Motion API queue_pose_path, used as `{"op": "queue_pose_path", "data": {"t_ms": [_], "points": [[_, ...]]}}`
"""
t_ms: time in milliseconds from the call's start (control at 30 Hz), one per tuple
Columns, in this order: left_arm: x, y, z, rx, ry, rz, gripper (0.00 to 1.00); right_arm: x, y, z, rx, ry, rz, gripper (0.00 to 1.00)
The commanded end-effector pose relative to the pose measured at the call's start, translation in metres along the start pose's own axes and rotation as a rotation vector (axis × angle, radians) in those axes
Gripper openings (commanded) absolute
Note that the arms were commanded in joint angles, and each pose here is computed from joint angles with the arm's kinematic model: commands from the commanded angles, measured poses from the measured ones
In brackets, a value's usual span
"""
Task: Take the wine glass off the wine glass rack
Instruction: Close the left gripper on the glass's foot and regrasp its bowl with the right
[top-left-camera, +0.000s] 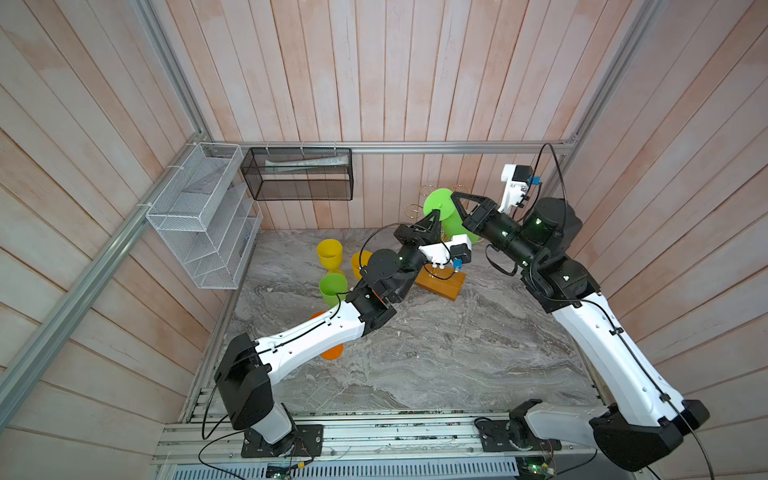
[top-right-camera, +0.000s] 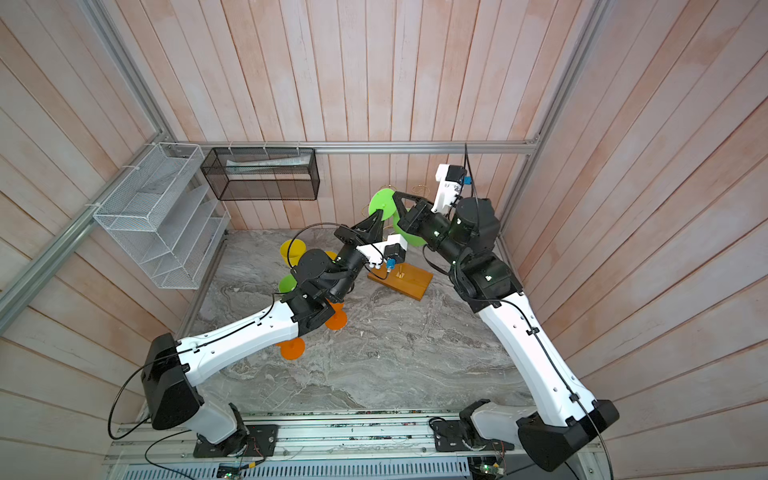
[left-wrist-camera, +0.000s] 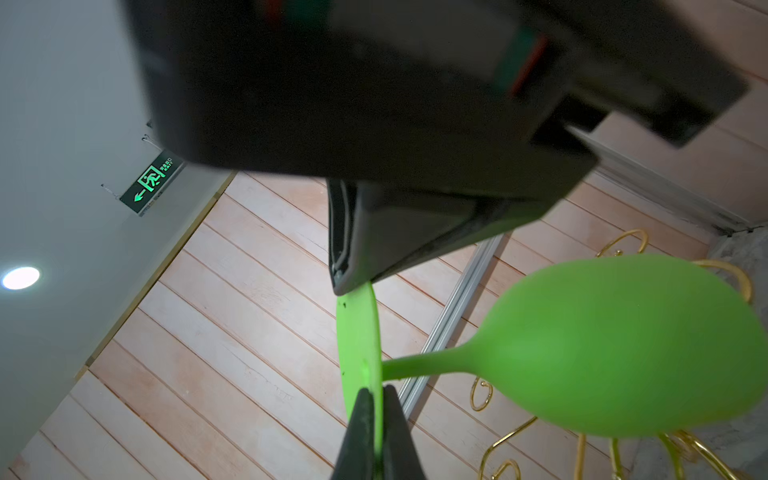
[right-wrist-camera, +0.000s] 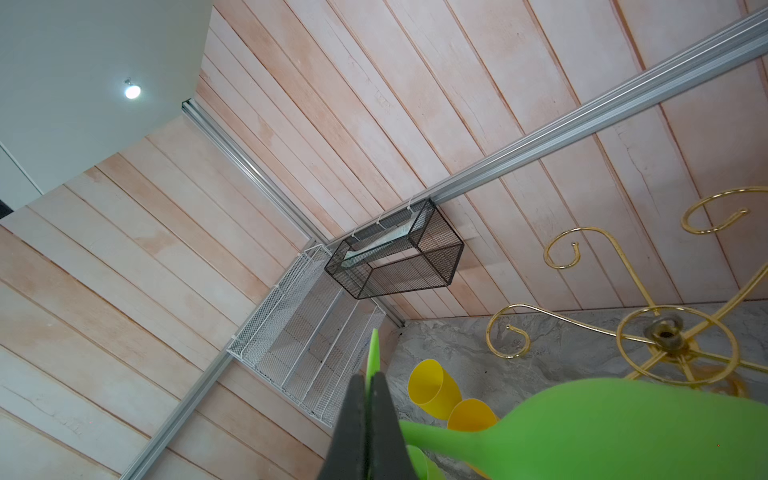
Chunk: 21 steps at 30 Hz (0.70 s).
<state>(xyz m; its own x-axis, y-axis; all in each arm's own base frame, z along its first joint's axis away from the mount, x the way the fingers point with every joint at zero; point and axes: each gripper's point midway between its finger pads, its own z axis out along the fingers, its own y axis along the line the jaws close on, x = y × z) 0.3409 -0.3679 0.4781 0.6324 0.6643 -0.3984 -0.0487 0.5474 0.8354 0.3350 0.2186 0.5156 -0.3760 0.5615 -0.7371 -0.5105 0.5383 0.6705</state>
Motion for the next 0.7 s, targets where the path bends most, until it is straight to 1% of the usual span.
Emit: {"op": "queue_pose_path", "data": {"t_ms": [0,133,167,300,333,433,533,667], "points": [[0.001,0.025,0.005,-0.089,0.018,-0.062,0.0,-0.01,0.017,-0.003,-0.046,-0.016,-0.051,0.0],[0.002,0.033,0.004,-0.11,0.028,-0.091,0.0,-0.014,0.022,-0.004,-0.054,-0.023,-0.076,0.0],[0.002,0.035,0.003,-0.115,0.032,-0.106,0.0,-0.017,0.024,-0.006,-0.057,-0.031,-0.087,0.02],[0.006,0.053,0.001,-0.125,0.068,-0.213,0.0,-0.029,0.028,-0.018,-0.044,-0.083,-0.153,0.33],[0.007,0.058,-0.001,-0.127,0.077,-0.252,0.0,-0.032,0.029,-0.023,-0.037,-0.098,-0.173,0.39],[0.015,0.072,-0.009,-0.121,0.102,-0.368,0.0,-0.042,0.032,-0.038,-0.026,-0.149,-0.223,0.5],[0.027,0.084,-0.019,-0.109,0.14,-0.486,0.0,-0.052,0.039,-0.055,-0.04,-0.195,-0.267,0.55],[0.05,0.099,-0.032,-0.086,0.215,-0.675,0.0,-0.05,0.05,-0.065,-0.08,-0.186,-0.344,0.56]]}}
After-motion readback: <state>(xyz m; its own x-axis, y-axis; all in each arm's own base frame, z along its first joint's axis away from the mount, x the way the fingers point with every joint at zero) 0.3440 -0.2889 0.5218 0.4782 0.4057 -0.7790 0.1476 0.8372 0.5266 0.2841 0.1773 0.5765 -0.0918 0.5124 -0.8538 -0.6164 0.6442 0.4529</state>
